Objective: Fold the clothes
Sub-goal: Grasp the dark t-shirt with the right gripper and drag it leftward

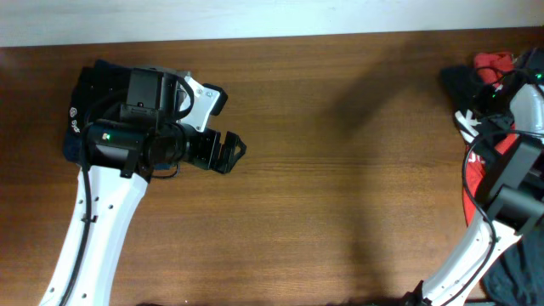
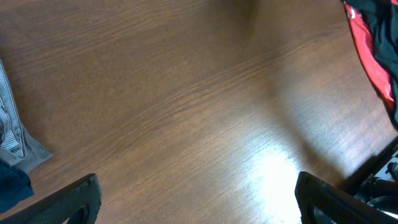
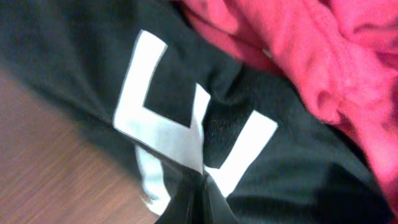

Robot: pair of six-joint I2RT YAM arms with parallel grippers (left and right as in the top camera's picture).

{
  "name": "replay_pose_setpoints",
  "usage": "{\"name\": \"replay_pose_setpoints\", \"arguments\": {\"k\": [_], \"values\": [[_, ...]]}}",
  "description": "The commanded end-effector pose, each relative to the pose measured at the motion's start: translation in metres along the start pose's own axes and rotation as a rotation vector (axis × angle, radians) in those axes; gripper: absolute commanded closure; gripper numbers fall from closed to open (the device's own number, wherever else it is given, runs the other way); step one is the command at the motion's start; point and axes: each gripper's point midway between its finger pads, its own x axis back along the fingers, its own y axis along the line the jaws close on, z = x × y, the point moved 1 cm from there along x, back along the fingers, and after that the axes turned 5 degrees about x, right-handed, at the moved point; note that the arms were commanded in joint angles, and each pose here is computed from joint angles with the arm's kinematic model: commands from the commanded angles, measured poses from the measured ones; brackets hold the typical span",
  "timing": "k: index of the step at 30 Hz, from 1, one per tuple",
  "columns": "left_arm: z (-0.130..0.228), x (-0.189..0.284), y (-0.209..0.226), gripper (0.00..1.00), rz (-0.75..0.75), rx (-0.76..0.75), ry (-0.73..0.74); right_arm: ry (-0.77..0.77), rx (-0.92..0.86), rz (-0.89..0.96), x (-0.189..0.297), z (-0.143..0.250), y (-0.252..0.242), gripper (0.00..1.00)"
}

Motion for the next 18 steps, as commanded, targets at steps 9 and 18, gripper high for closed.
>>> {"name": "replay_pose_setpoints", "arguments": {"k": [9, 18], "values": [[-0.036, 0.055, -0.008, 0.01, -0.092, -0.078, -0.181, -0.183, 0.294, -0.445, 0.256, 0.038, 0.134, 0.96], [-0.052, 0.136, -0.026, 0.01, -0.185, -0.138, -0.4, -0.014, 0.776, -0.624, 0.304, 0.175, 0.253, 0.96]]}}
